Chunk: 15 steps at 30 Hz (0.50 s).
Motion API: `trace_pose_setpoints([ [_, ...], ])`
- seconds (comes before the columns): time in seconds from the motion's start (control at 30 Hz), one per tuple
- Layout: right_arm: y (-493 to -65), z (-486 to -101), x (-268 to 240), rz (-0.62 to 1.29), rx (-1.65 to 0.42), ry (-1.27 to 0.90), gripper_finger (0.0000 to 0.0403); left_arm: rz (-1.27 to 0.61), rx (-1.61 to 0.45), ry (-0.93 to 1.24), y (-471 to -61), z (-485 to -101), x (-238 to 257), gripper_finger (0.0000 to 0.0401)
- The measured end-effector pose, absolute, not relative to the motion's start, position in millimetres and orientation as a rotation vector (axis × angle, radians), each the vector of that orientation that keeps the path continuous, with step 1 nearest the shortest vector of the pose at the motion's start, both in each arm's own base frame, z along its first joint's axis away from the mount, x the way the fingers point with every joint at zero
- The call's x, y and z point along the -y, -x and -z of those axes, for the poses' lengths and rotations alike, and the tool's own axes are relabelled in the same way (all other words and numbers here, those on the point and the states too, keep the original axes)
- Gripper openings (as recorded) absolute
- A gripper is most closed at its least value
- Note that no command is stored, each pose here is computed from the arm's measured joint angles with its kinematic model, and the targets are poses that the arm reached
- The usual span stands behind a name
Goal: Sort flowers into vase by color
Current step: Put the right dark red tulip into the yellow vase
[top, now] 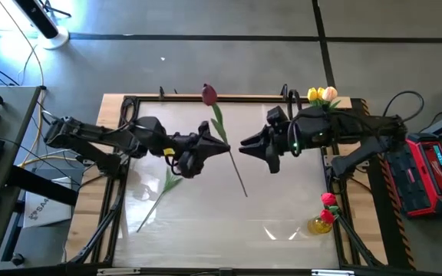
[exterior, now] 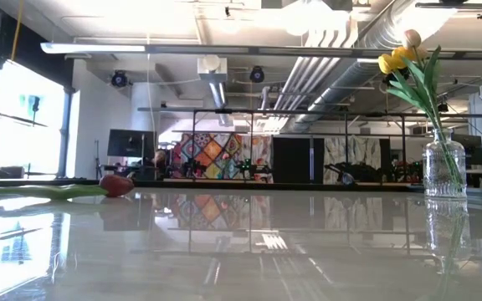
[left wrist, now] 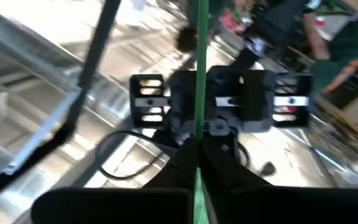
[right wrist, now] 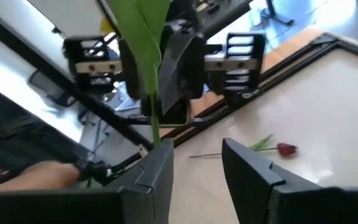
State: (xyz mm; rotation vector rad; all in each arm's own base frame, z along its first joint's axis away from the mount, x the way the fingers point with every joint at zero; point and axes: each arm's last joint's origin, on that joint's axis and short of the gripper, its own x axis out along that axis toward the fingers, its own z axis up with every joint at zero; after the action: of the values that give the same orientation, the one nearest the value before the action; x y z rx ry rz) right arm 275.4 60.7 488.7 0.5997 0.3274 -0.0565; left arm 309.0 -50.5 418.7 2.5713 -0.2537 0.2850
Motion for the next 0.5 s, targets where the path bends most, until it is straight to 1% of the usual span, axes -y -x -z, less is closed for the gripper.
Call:
trace_pose_setpoints([
  [0.2, -297.4, -482.0, -76.4, -0.084, -0.336, -0.619, 0.0126, -0.279, 0.367, -2.582, -310.2, -429.8, 43.6, 0.0],
  [0.37, -310.2, -471.9, -79.1, -0.08, -0.37, -0.617, 0.0126, -0.264, 0.356, -2.598, -313.4, -432.0, 37.7, 0.0],
  [0.5, -309.3, -475.8, -78.5, -0.086, -0.342, -0.64, 0.0126, -0.22, 0.333, -2.617, -314.9, -428.4, 33.3, 0.0],
])
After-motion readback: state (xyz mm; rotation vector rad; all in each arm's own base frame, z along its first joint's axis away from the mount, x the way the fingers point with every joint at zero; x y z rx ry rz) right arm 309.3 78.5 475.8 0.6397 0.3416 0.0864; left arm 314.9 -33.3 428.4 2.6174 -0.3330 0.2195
